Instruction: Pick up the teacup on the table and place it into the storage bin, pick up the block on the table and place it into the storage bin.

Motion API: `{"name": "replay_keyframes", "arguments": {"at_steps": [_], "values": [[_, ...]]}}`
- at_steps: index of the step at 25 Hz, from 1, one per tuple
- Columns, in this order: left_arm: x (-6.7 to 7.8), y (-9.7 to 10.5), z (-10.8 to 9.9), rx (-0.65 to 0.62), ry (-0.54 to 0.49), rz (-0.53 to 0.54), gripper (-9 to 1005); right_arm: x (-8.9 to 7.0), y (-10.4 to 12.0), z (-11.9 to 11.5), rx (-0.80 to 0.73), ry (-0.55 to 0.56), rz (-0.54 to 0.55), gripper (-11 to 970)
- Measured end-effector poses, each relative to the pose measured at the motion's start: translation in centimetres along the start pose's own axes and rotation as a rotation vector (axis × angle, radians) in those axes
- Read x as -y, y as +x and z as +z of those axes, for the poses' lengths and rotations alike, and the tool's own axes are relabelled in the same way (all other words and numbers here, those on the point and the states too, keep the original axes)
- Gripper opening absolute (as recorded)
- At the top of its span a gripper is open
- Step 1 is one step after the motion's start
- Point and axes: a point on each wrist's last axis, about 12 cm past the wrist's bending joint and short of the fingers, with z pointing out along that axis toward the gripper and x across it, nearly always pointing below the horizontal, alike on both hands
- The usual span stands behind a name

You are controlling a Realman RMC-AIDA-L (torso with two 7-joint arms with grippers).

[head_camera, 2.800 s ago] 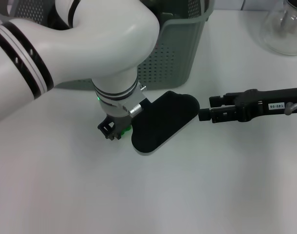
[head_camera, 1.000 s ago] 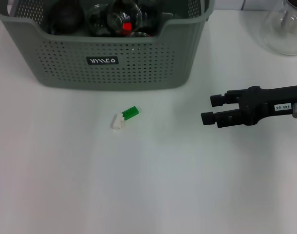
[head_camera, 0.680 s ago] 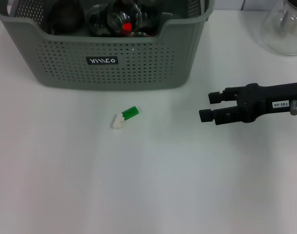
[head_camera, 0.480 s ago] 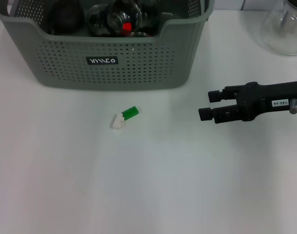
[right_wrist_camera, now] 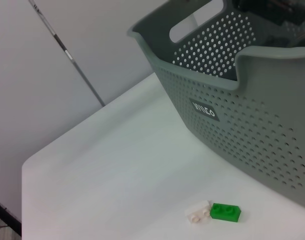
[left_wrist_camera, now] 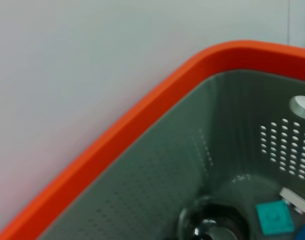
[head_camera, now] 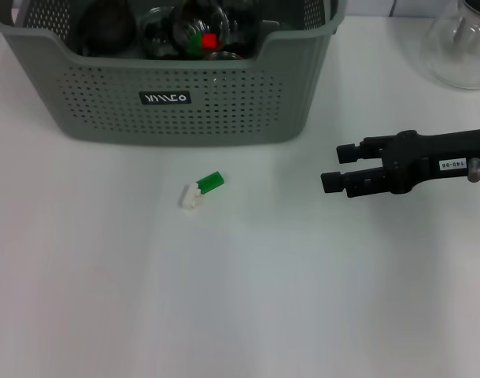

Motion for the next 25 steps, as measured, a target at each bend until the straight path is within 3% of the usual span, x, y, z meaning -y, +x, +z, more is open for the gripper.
{"name": "replay_keyframes", "arguments": {"at_steps": [3,6,10,12,13,14,15,21,25], "values": [[-0.6,-0.2,-1.5,0.065,-0.031,-0.017,632,0.0,0.0,0.0,0.000,0.000,-0.001,857],[-1.1,-0.4,-4.9,0.200,-0.021,-0.063,747,0.0,0.0,0.0,0.001,-0.001,-0.002,856],[-1.0,0.0,-10.9,0.452,0.140,-0.101,828,0.0,0.0,0.0,0.001,0.003,-0.002,856],[-0.4,0.8,-13.7,0.574,0.260,-0.049,839,0.1,-0.1,0.0,0.001,0.004,-0.004,856],[-0.4,0.8,-13.7,0.574,0.260,-0.049,836,0.1,-0.1,0.0,0.001,0.005,-0.005,856],[0.7,2.0,-15.4,0.638,0.371,0.056,833,0.1,-0.1,0.0,0.001,0.005,-0.006,856],[1.1,2.4,-15.8,0.651,0.398,0.088,833,0.1,-0.1,0.0,0.001,0.006,-0.007,856],[5.5,5.2,-16.8,0.501,0.696,0.329,832,0.3,-0.2,-0.2,0.016,0.022,0.013,856],[7.0,6.5,-15.3,0.334,0.760,0.397,832,0.5,-0.1,-0.1,0.027,0.033,0.025,856]]}}
